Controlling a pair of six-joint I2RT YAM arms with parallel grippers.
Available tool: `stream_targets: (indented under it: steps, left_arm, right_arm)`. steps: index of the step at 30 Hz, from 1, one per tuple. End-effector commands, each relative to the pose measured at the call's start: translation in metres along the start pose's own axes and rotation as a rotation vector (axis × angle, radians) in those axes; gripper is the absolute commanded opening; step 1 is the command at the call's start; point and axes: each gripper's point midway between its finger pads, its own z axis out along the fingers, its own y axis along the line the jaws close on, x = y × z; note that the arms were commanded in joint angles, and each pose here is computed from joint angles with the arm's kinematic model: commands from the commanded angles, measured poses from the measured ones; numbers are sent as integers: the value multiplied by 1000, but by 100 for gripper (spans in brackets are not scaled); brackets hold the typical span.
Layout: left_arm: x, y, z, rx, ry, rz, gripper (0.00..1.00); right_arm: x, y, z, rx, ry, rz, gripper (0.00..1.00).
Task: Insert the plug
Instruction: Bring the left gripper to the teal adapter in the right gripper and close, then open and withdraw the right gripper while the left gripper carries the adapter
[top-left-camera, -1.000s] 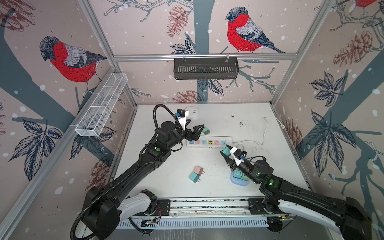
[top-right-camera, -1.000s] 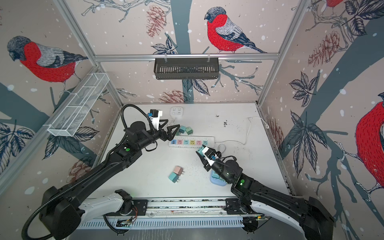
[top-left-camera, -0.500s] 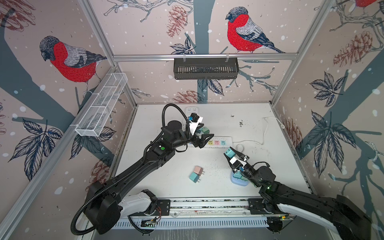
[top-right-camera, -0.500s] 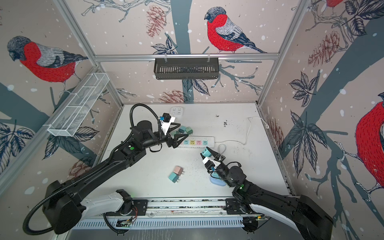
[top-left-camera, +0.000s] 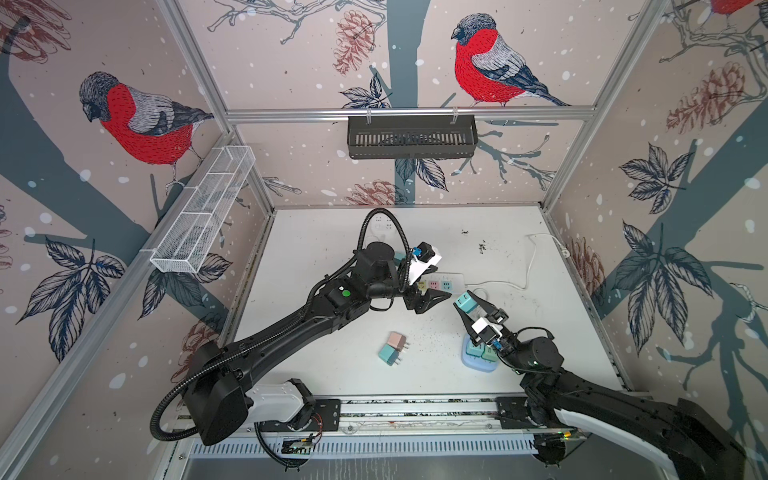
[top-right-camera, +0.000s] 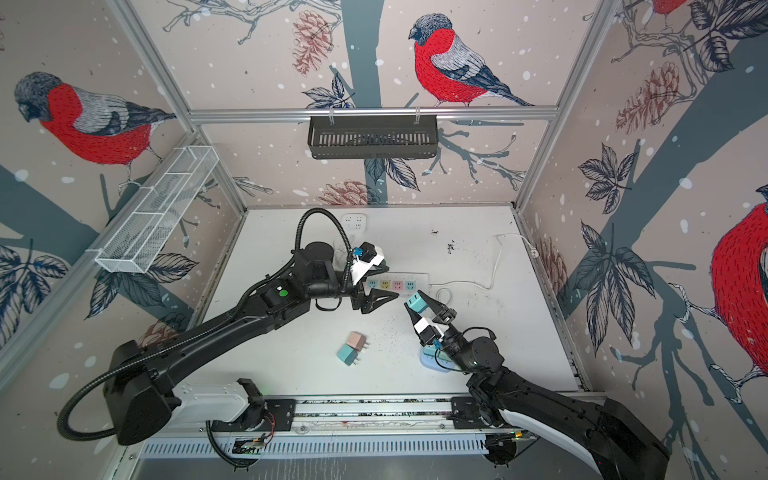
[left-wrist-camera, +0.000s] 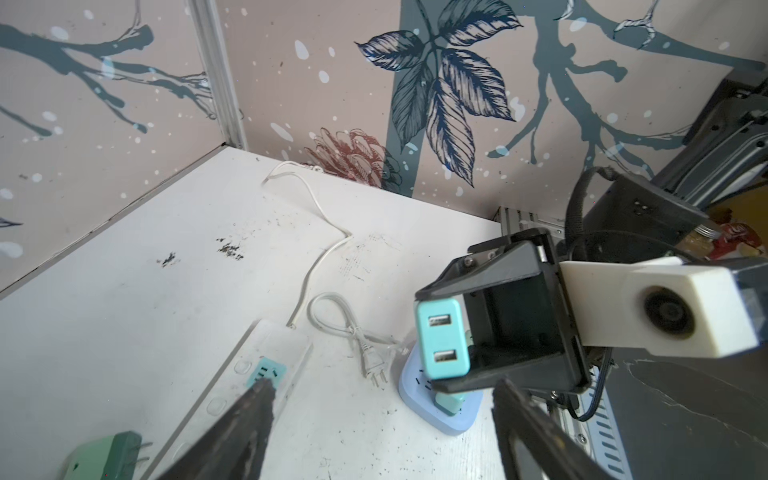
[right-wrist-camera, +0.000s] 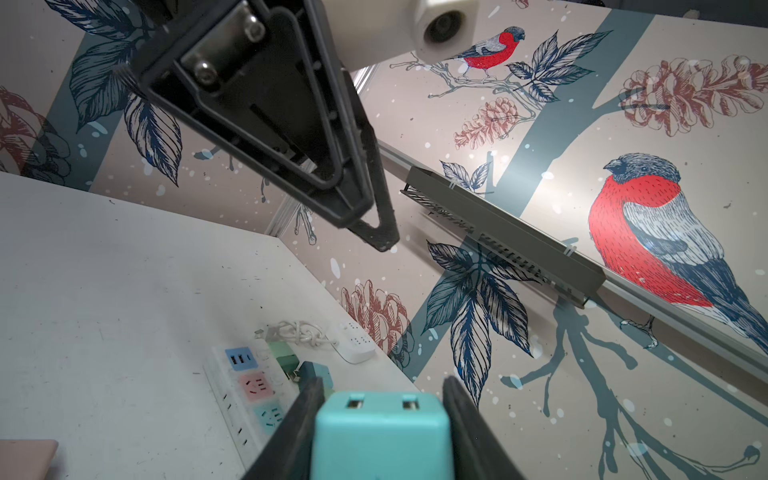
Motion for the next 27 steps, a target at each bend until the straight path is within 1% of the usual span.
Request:
stream_targets:
  steps: [1,5,8,12,17,21,27]
  left_arm:
    - [2,-16,5,86,20,25,82]
    - [7,-12,13,73,54,4,80]
    - [11,-11,19,76,83,-22,78]
    - [16,-13,28,72,123,-20,78]
    - [25,-18,39,83,166,-13,76]
    - [27,-16,46,81,190,-29,73]
    - [35,-17,57,82,243,-34,68]
  right_arm:
    - [-3,5,-3,-18,-33,-22,2]
    - [-11,7,-2,-33,-54,-35,2]
    - [-13,3,1,-19,-56,-36,2]
    - [-13,1,6,-21,-39,-41,2]
    - [-20,-1,6,-14,-62,-35,2]
    - [-22,4,7,-37,-75,-41,2]
    - [-18,3,13,-31,-44,-59,2]
